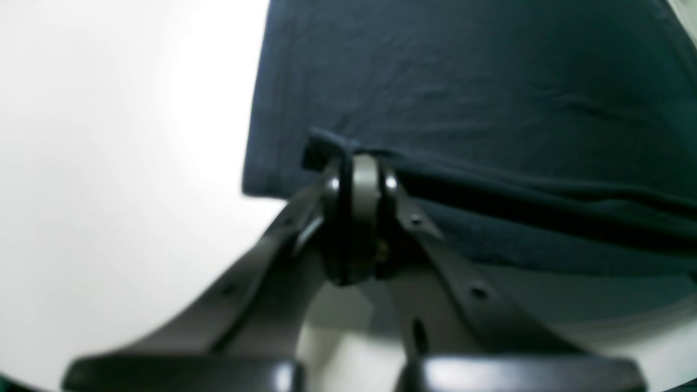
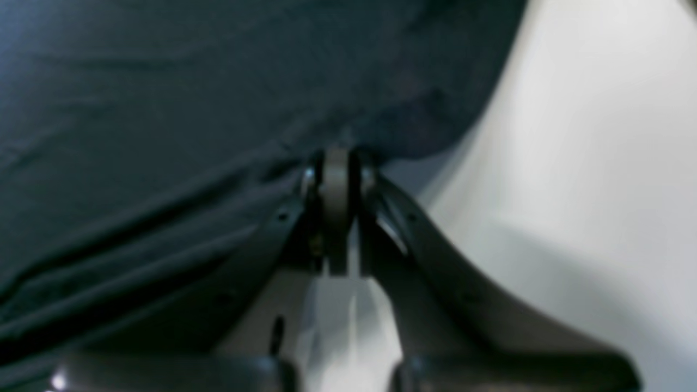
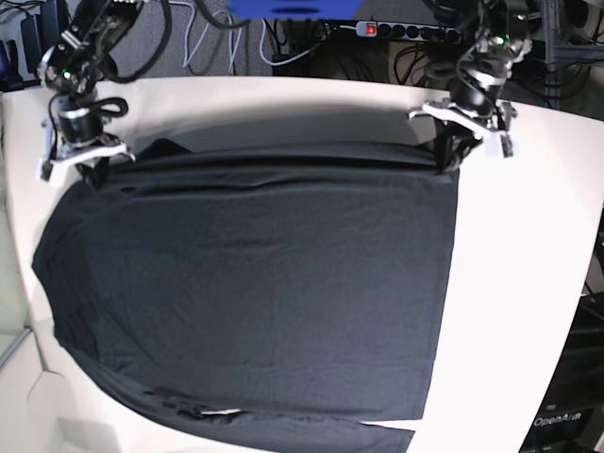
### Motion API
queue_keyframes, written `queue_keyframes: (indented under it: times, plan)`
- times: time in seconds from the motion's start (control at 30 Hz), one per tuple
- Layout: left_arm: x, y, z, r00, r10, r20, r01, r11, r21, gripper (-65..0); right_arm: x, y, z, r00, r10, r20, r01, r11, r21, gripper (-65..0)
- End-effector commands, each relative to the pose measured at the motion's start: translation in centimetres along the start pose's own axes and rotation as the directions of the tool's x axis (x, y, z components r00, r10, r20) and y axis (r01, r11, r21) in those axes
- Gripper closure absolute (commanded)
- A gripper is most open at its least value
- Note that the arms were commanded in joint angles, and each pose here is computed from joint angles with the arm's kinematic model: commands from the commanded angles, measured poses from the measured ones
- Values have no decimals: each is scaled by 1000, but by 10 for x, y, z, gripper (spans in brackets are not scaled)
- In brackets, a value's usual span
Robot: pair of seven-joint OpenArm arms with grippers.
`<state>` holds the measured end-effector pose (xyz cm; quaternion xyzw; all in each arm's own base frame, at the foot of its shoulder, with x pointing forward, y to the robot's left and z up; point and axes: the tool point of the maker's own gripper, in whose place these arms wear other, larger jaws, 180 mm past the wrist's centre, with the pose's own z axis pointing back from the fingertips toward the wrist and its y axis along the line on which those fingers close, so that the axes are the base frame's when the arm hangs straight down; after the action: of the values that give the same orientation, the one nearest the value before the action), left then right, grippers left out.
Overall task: Fold the T-shirt properly
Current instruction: 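Lift both hem corners and pull the shirt toward the robot base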
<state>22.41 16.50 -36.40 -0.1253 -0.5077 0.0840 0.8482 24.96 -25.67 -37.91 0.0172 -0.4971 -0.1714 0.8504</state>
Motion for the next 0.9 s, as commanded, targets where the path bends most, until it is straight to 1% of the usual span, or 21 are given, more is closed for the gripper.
queue_keyframes:
  times: [0.0, 0.1, 0.23, 0.4, 0.47, 0.53, 0.63, 0.67, 0.87]
  plan:
    - [17, -5, -1, 999, -6, 49, 7, 1000, -18, 0, 24, 4, 1, 997, 18, 75, -19, 1000, 17, -1]
    - [22, -9, -6, 999, -13, 40, 14, 999, -30, 0, 36, 18, -2, 994, 35, 102, -40, 998, 51, -1]
    - [29, -11, -14, 999, -20, 30, 21, 999, -36, 0, 47, 24, -8, 991, 40, 125, -49, 997, 67, -1]
    - [44, 0, -21, 999, -25, 36, 25, 1000, -8, 0, 56, 34, -14, 989, 47, 143, -61, 994, 92, -1]
    - [51, 3, -25, 999, -28, 37, 28, 1000, 0, 0, 60, 33, -14, 987, 58, 149, -72, 993, 90, -2]
    - [59, 9, -27, 999, -30, 39, 30, 999, 16, 0, 66, 44, -19, 985, 62, 162, -82, 990, 116, -2]
    - [66, 11, -32, 999, -32, 35, 32, 999, 18, 0, 68, 47, -23, 985, 60, 163, -82, 989, 127, -2]
    - [68, 10, -34, 999, -33, 30, 33, 999, 17, 0, 74, 48, -25, 982, 66, 176, -89, 988, 129, -2]
    - [70, 9, -40, 999, -34, 16, 34, 999, 11, 0, 67, 61, -36, 986, 72, 149, -98, 980, 172, -2]
